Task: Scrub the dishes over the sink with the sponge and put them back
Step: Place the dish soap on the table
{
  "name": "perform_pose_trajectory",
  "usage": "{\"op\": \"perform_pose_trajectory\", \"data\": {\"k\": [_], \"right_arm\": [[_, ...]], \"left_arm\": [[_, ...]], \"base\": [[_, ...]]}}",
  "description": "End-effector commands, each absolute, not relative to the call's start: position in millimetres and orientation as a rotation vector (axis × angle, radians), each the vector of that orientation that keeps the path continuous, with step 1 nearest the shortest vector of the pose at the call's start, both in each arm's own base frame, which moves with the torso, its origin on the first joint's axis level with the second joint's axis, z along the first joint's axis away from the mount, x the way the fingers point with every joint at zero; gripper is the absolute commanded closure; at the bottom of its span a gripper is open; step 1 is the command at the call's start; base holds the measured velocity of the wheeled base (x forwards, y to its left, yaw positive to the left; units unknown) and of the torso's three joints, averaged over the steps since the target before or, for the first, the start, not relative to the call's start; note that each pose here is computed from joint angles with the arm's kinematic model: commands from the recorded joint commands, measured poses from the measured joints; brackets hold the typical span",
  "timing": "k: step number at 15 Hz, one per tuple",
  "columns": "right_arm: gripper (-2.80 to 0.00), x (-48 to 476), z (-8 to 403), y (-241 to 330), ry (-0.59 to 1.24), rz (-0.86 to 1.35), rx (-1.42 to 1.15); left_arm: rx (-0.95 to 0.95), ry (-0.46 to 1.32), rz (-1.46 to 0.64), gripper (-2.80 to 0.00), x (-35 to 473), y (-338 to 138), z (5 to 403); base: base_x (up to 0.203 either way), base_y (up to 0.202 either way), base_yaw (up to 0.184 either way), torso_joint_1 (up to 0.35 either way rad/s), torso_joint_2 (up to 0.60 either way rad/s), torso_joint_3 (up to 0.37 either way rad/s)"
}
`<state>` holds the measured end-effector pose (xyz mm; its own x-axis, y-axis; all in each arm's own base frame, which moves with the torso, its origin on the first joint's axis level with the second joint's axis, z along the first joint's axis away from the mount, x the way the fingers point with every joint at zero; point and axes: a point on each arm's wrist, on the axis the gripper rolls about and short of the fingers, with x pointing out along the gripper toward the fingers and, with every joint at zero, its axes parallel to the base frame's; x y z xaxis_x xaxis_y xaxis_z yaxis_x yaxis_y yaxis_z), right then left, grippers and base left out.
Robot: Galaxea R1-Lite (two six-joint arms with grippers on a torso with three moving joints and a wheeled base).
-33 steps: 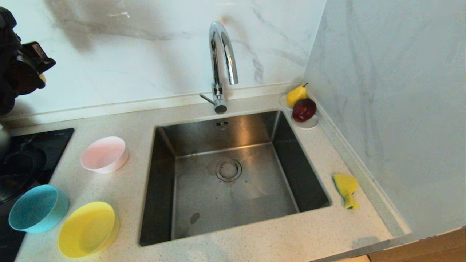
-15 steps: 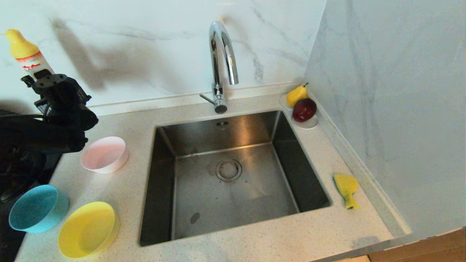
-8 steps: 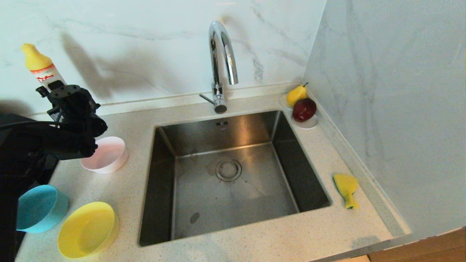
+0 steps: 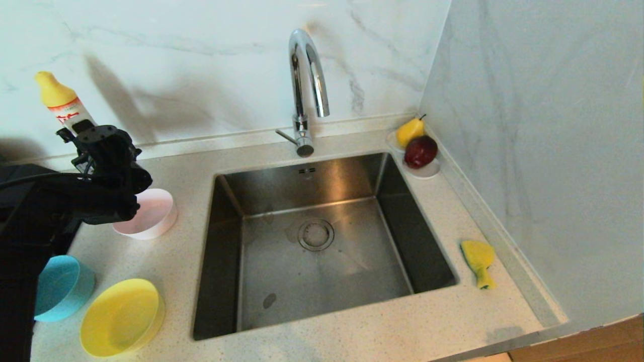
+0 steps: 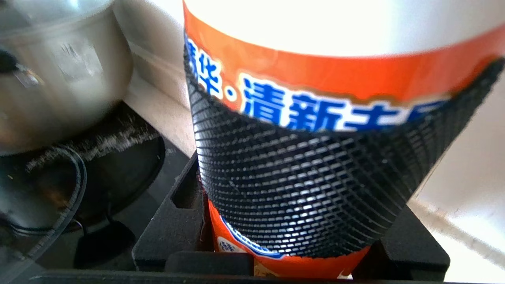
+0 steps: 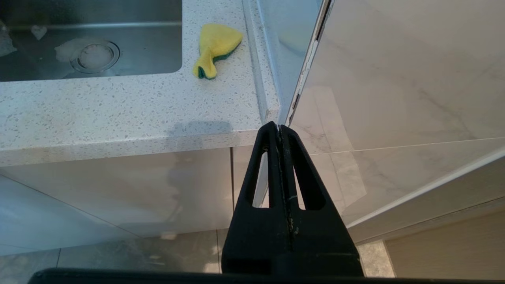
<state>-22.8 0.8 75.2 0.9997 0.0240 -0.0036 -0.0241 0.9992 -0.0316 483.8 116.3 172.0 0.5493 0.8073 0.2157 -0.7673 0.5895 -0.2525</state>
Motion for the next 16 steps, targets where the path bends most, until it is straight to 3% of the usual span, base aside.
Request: {"op": "perform_pose_trajectory", "data": {"k": [1,16], "right_arm": [[0.00,-23,75,1,0.003,0.025,-0.032],[0.00,-23,75,1,0.003,0.025,-0.032]], "left_arm": [[-0.136,-0.319,0.941,0.00,487,118,164],[-0.139,-0.292,0.951,0.00,498,123,131]], "base": [[0.000,0.000,0.000,0.000,0.00,0.000],[0.000,0.000,0.000,0.000,0.00,0.000]]}}
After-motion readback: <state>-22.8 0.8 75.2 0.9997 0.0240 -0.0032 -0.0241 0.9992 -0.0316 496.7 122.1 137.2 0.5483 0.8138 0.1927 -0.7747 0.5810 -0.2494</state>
